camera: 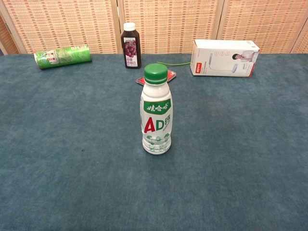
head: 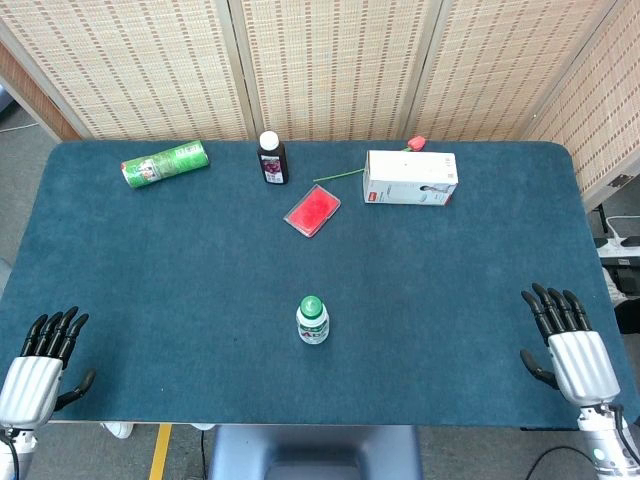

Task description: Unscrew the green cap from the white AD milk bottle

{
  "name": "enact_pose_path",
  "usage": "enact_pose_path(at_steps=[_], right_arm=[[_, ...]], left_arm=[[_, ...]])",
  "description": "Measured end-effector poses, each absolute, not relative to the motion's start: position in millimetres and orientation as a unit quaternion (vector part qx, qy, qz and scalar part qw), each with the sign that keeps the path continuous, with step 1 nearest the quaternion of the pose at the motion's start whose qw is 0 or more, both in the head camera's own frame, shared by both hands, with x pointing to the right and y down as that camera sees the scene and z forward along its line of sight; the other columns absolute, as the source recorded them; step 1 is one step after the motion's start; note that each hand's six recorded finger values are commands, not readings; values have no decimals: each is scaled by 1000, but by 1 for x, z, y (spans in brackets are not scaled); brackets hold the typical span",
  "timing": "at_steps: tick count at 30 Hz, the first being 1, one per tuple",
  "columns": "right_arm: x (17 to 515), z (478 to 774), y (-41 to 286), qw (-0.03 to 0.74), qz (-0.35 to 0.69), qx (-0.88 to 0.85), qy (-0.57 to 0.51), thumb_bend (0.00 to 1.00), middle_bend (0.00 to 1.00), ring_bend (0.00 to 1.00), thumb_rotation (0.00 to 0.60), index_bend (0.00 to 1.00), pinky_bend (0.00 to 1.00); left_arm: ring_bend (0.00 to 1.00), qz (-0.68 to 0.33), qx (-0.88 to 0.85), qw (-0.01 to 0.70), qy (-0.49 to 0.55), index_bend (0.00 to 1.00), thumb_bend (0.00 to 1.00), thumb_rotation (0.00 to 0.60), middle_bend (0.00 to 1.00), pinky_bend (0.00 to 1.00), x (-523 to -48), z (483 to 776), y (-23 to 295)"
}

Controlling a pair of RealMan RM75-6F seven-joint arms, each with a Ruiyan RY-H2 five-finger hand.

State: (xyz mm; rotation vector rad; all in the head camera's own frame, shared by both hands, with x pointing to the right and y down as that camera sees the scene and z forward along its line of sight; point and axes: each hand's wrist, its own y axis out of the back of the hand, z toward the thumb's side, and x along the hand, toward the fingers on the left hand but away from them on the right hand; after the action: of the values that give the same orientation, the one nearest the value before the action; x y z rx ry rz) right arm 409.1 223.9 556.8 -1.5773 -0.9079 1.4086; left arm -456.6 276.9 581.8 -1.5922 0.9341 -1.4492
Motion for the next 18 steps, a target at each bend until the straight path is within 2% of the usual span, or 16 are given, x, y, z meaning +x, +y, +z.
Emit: enact_pose_path(at_steps=[7, 11, 14, 18], right_arm=[[404, 559, 218, 411, 552, -630, -360, 209, 0, 0, 600, 0, 0], [394, 553, 201, 421, 531, -640, -361, 209, 0, 0, 600, 0, 0], [385, 548, 184, 426, 517, -652, -354, 209, 0, 0, 600, 0, 0], [372, 543, 159, 425, 502, -673, -338, 184, 0, 0, 600, 0, 0]], left_arm=[[0, -540, -662, 349, 385, 0, 346, 600, 0, 1, -446, 589, 275], [0, -488, -707, 293, 420, 0, 341, 600, 0, 5, -429, 596, 270], [0, -434, -750, 220, 449, 0, 325, 600, 0, 3, -411, 606, 263], [0, -356, -804, 86, 467, 0, 317, 600, 0, 1, -374, 629, 253]])
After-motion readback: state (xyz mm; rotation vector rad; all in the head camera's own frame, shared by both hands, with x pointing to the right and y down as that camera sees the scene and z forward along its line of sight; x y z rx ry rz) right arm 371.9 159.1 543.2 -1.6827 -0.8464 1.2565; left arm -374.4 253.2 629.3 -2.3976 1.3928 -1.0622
